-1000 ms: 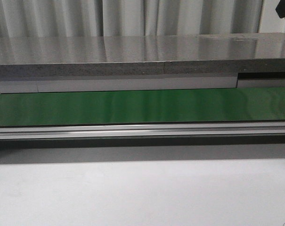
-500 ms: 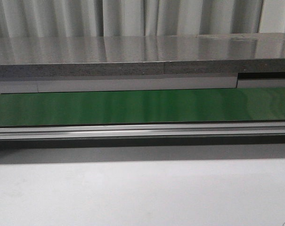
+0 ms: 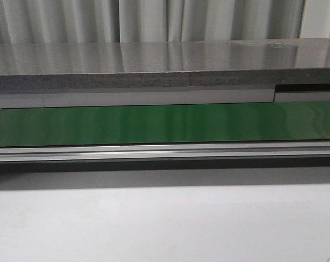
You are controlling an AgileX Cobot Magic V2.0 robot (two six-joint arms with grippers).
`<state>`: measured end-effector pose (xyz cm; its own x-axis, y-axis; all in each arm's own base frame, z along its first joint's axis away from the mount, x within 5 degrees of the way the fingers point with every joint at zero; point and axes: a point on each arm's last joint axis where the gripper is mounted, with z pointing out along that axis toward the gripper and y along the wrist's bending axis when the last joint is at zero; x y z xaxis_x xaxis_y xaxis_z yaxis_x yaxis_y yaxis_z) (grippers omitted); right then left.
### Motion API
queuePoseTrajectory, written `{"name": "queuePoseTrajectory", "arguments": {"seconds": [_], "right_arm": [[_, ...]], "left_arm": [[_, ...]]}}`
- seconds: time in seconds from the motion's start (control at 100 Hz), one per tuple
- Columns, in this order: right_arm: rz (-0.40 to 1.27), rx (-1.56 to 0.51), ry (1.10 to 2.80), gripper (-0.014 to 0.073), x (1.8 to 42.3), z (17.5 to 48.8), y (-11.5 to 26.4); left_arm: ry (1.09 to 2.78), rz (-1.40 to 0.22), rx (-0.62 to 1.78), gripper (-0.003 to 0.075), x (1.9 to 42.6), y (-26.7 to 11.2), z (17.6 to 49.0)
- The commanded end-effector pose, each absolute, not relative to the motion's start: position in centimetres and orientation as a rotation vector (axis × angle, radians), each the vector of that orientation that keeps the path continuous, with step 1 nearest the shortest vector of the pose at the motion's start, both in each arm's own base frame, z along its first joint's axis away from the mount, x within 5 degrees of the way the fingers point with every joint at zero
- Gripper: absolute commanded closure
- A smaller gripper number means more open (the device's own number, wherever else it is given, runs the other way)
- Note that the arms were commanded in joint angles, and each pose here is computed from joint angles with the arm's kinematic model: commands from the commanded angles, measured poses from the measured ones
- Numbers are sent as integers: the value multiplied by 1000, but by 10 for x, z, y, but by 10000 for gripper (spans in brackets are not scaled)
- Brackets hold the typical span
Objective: Move button from left to right
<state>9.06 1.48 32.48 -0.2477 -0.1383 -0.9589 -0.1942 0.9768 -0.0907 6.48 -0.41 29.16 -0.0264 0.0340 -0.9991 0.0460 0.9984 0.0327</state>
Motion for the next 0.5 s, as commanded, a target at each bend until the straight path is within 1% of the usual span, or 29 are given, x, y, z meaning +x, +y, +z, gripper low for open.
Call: {"name": "queuePoseTrajectory", "arguments": {"seconds": [0.0, 0.1, 0.19, 0.49], "right_arm": [[54, -211, 1757, 420, 91, 337, 14], [54, -211, 1758, 564, 91, 337, 14], [53, -211, 1757, 664, 91, 337, 14], [55, -211, 1758, 663, 91, 337, 14]], "left_arm": [[1500, -15, 45, 740, 64, -3, 307], [1500, -15, 45, 740, 64, -3, 307], [1500, -15, 45, 740, 64, -3, 307], [1500, -15, 45, 740, 64, -3, 307]]}}
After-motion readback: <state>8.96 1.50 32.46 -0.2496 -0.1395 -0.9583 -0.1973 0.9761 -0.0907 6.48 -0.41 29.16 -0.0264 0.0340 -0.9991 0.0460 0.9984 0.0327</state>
